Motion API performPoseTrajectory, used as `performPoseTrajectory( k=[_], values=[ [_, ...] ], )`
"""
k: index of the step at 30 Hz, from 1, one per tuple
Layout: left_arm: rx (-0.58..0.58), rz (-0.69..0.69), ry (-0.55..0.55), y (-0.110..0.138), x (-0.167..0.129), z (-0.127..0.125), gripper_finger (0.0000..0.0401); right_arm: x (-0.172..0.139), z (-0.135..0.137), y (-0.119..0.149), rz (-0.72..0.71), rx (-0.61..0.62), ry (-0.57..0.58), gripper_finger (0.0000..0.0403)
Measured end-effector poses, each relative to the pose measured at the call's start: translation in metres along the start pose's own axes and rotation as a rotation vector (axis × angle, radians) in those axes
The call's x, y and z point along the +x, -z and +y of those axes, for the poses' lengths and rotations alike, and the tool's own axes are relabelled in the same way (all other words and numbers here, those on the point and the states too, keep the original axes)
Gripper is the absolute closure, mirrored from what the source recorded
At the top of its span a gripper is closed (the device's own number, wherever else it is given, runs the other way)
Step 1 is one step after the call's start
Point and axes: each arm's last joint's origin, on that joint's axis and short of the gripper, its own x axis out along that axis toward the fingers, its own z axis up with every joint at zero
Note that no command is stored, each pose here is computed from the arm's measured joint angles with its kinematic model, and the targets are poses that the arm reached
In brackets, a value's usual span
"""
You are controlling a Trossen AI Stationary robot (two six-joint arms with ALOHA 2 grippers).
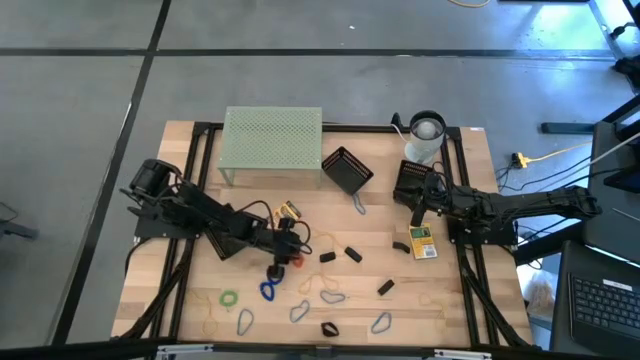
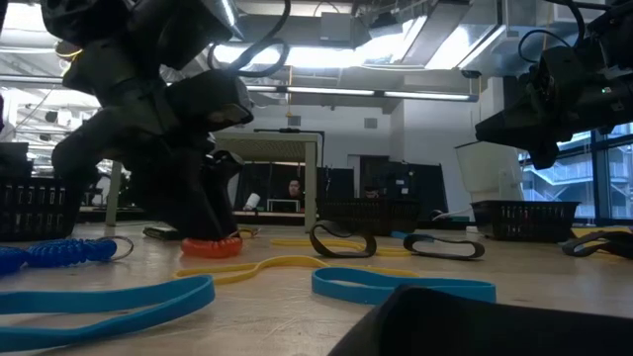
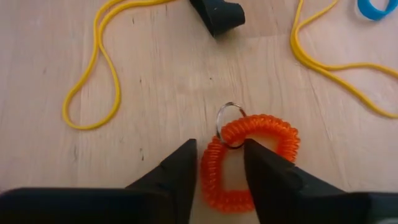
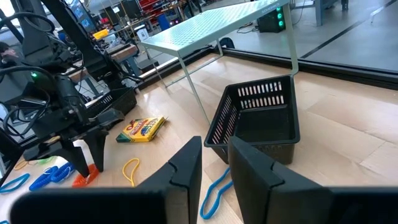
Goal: Pick & Place Office Desk Supplies
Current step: Put the orange keychain into the bottom black bin
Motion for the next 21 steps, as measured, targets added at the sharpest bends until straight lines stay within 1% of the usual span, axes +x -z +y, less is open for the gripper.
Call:
performPoseTrajectory(
  k=[3,6,9,12,15,21],
  values=[
    [0.006,-0.002,0.0,0.0,0.0,0.0,0.0327,0.0,0.0,0.0,0.0,0.0,0.0,0.032],
    [0.041,-0.02,0.005,-0.002,-0.001,0.0,0.036,0.0,0.0,0.0,0.0,0.0,0.0,0.032],
    [0.081,-0.027,0.007,-0.009,-0.002,0.0,0.0382,0.0,0.0,0.0,0.0,0.0,0.0,0.032],
    [0.117,-0.035,0.006,-0.017,-0.003,-0.001,0.039,0.0,0.0,0.0,0.0,0.0,0.0,0.032],
    [0.148,-0.01,-0.003,-0.027,-0.004,-0.001,0.0389,0.0,0.0,0.0,0.0,-0.001,0.0,0.032],
    [0.177,0.057,-0.075,-0.055,-0.023,-0.001,0.0391,0.0,0.0,0.0,0.0,-0.002,0.0,0.032]
  ],
)
